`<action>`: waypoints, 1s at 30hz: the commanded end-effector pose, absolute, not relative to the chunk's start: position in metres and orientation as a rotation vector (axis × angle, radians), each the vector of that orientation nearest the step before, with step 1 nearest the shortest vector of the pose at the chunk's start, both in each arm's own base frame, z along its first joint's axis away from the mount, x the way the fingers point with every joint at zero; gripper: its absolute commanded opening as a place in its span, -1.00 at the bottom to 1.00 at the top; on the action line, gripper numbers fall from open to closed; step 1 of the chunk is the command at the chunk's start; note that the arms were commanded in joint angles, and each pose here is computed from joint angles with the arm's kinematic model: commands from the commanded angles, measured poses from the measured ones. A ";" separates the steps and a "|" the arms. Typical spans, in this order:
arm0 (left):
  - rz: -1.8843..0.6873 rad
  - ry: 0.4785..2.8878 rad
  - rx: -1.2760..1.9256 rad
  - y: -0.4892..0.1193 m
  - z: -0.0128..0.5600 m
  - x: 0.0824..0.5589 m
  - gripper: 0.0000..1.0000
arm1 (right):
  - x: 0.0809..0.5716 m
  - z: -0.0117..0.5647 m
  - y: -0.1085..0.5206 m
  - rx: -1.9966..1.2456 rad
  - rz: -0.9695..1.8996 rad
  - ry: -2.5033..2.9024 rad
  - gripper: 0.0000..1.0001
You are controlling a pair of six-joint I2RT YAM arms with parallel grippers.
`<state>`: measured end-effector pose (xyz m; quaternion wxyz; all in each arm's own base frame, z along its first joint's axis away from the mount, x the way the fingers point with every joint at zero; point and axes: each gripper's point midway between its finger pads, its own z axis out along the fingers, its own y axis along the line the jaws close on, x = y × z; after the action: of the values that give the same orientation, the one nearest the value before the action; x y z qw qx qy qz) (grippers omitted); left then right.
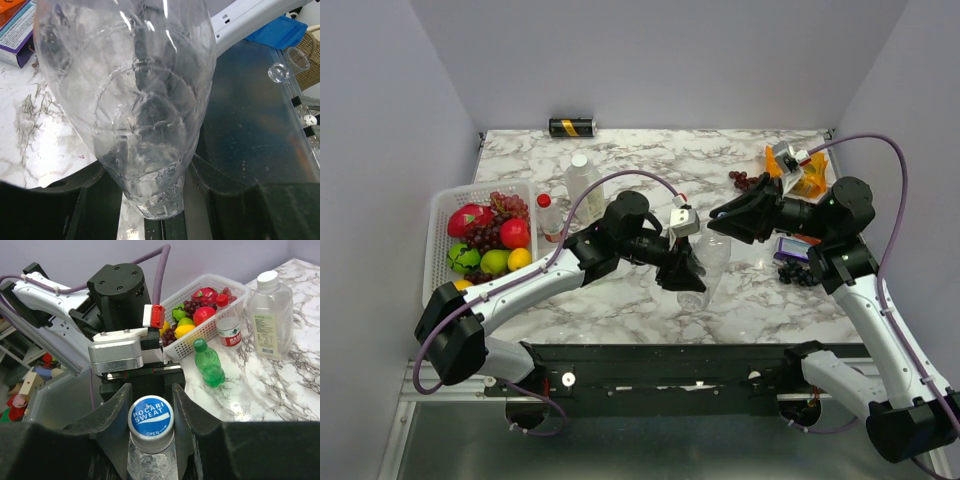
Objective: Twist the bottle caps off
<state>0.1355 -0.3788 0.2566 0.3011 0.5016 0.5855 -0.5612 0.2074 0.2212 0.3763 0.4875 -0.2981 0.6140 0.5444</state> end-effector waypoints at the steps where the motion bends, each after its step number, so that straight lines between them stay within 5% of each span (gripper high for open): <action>1: -1.522 1.496 1.414 -0.378 0.256 0.119 -0.76 | 0.222 0.401 0.211 -0.672 1.249 1.418 -0.16; 11: -1.226 1.722 1.279 -0.378 0.225 0.165 -0.76 | 0.246 0.381 0.196 -0.503 1.096 1.501 0.55; 17: -1.093 1.768 1.185 -0.371 0.221 0.186 -0.76 | 0.267 0.367 0.164 -0.302 0.874 1.576 0.56; 30: -0.916 1.876 1.027 -0.359 0.209 0.217 -0.77 | 0.252 0.325 0.181 -0.315 0.990 1.648 0.24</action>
<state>0.2037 -0.3627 0.2006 0.3708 0.4259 0.7315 -0.3822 0.2525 0.1748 0.3349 0.5773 -0.1353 0.6917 0.4123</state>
